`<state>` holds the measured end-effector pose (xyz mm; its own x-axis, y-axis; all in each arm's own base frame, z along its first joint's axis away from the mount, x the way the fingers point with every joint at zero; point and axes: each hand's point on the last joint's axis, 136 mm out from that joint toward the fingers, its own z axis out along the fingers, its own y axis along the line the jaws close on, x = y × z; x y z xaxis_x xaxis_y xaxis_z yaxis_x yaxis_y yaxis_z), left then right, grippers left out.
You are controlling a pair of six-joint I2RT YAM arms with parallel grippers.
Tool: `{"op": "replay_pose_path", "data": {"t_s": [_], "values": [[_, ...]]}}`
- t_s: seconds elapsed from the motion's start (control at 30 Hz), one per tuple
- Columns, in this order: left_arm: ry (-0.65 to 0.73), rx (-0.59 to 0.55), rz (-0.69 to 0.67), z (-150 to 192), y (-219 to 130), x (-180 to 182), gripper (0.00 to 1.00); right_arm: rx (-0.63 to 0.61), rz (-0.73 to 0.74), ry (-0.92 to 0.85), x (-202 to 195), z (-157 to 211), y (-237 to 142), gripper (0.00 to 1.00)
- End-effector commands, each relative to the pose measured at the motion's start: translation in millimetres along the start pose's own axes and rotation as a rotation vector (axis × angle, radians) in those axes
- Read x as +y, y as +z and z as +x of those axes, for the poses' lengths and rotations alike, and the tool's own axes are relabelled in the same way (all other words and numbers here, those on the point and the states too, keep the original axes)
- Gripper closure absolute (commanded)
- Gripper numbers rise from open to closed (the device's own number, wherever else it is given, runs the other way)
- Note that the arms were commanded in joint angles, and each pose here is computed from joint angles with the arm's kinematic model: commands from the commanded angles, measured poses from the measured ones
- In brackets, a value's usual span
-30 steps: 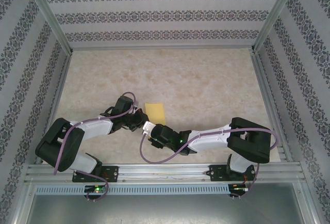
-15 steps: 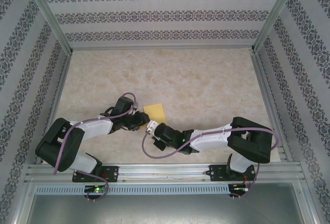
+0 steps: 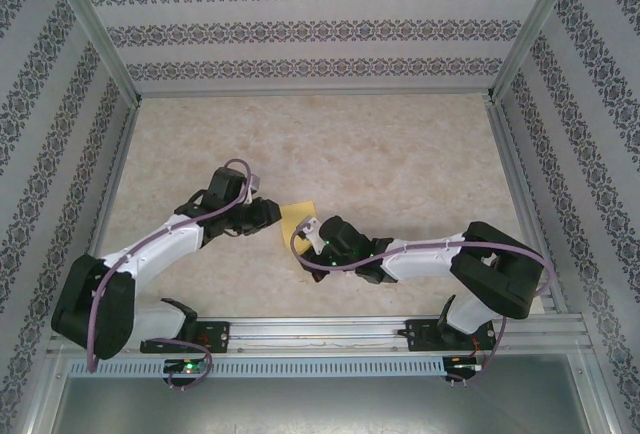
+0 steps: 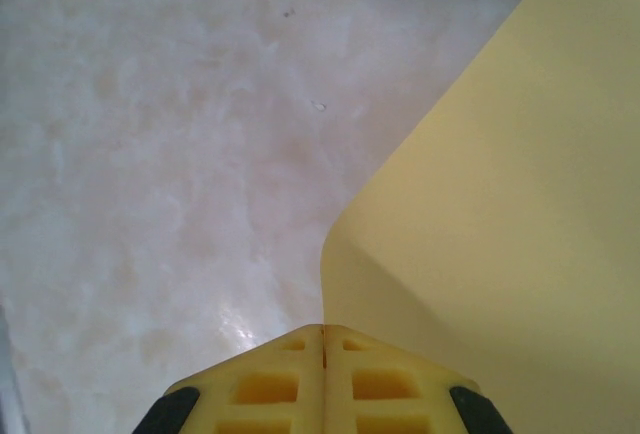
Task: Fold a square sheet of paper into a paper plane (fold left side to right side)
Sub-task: Third fold the triangle at the center of the table.
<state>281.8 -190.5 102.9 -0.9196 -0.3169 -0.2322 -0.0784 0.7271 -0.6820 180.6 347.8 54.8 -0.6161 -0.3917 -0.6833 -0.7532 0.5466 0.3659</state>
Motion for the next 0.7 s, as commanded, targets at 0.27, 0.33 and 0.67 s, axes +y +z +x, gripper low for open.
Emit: {"op": "replay_pose_path", "data": {"t_s": [0.27, 0.33, 0.67], "values": [[0.101, 0.146, -0.012, -11.3, 42.8, 0.4, 0.83, 0.019, -0.159, 0.167, 11.4, 4.5, 13.4, 1.0], [0.105, 0.168, -0.017, -12.9, 52.3, 2.5, 0.84, 0.022, -0.159, 0.18, 9.9, 5.6, 14.6, 1.0], [0.138, 0.242, -0.028, -17.0, 88.0, 10.3, 0.91, 0.022, -0.155, 0.227, 4.6, 7.9, 11.6, 1.0]]}}
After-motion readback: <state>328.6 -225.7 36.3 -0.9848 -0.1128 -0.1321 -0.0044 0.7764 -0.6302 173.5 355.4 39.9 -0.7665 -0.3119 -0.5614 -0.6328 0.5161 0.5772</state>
